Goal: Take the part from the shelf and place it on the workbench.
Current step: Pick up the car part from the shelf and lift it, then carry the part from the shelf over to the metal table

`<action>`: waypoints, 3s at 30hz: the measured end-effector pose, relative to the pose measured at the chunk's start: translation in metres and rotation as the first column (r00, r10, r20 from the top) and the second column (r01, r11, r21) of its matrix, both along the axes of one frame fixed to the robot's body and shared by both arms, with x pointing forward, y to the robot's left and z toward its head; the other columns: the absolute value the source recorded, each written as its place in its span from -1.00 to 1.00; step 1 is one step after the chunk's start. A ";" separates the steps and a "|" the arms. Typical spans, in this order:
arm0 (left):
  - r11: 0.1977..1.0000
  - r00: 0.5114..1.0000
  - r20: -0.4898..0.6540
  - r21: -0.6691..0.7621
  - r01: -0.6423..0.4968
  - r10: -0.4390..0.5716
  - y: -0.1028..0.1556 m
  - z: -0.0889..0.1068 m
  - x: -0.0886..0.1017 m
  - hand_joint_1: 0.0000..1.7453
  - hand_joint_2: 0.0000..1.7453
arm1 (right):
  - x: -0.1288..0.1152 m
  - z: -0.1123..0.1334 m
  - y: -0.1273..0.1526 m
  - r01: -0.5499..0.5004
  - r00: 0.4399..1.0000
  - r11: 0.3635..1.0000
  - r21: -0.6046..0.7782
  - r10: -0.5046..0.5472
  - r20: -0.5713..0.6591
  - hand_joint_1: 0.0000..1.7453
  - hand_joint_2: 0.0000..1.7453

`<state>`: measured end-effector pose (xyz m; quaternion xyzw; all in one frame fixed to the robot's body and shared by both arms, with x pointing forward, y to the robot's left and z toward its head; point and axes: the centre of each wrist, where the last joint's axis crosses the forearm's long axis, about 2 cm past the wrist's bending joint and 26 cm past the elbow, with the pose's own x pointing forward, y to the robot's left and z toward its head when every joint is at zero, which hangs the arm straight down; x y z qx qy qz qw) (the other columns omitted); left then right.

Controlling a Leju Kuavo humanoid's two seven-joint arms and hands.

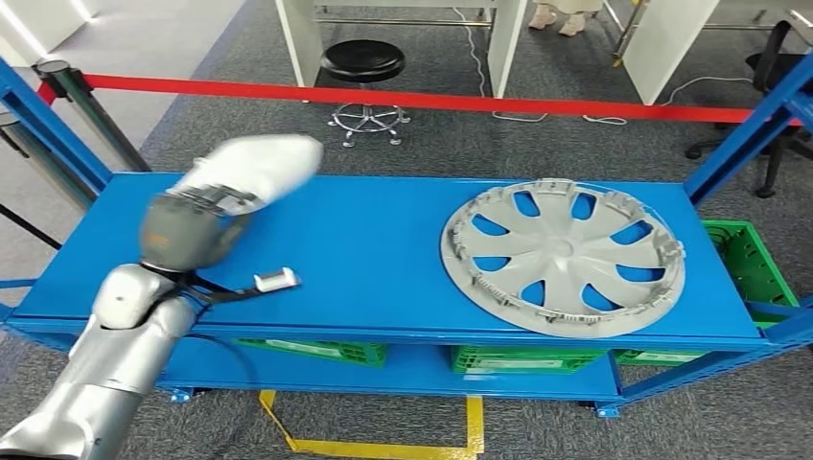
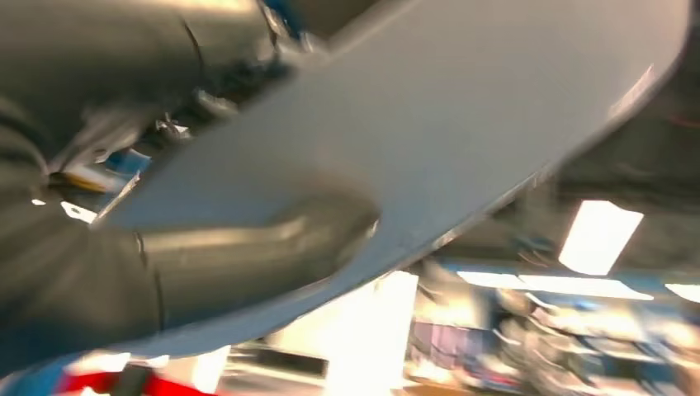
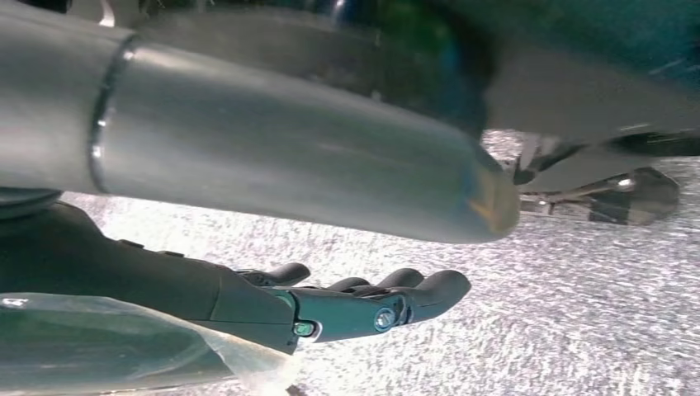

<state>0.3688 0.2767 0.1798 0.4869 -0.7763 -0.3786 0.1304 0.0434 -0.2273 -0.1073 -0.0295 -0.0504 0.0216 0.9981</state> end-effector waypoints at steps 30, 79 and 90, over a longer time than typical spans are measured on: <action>0.614 0.934 0.287 -0.705 0.355 -0.211 -0.054 0.024 -0.152 1.00 1.00 | -0.002 0.000 -0.004 0.008 1.000 0.999 -0.050 -0.009 -0.017 -1.00 -1.00; 0.660 0.994 -0.011 -0.749 0.061 -0.105 -0.048 -0.020 -0.233 1.00 1.00 | 0.014 0.002 -0.018 -0.102 0.948 0.935 -0.339 0.195 0.253 -1.00 -1.00; 0.596 0.997 -0.004 -0.802 0.041 -0.074 -0.033 -0.019 -0.230 1.00 1.00 | 0.002 0.000 -0.016 -0.058 0.987 0.967 -0.249 0.093 0.133 -1.00 -1.00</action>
